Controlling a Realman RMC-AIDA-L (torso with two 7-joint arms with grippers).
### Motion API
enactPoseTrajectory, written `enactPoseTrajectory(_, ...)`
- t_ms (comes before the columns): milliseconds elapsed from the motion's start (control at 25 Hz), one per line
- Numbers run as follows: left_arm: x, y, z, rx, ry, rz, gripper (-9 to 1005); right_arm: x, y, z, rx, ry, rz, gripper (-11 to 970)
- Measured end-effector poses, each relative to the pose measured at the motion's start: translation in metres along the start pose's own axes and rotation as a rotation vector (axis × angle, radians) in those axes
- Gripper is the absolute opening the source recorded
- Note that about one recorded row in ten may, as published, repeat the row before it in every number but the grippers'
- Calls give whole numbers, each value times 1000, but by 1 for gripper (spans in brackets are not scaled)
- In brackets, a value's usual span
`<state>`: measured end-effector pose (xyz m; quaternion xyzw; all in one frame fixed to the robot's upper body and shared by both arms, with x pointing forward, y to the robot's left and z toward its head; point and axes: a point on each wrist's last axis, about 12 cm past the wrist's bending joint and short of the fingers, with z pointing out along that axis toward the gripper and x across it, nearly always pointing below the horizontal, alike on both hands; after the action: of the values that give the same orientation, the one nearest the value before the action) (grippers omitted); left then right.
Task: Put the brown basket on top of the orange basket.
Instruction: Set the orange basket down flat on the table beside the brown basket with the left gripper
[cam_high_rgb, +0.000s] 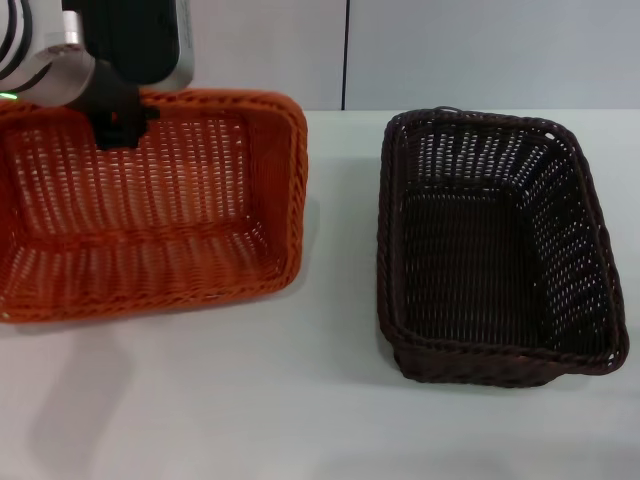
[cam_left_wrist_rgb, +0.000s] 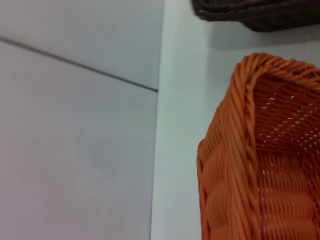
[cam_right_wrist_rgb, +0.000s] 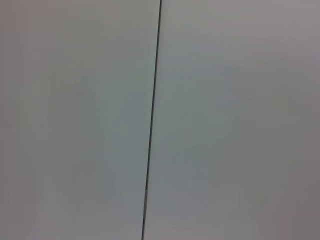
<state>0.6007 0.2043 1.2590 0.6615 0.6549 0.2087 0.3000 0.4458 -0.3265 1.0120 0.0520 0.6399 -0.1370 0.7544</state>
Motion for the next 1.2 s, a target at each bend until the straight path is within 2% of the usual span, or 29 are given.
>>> enactPoseTrajectory(360, -15, 0, -2, 20, -40, 92, 151, -1, -2, 1, -3, -6, -10, 823)
enactPoseTrajectory(960, -27, 1, -1, 3, -86, 96, 150, -4, -10, 11, 2, -38, -54, 824)
enactPoseTrajectory(1200, -31, -4, 2, 17, -89, 97, 150, -3, -13, 10, 3, -34, -65, 824)
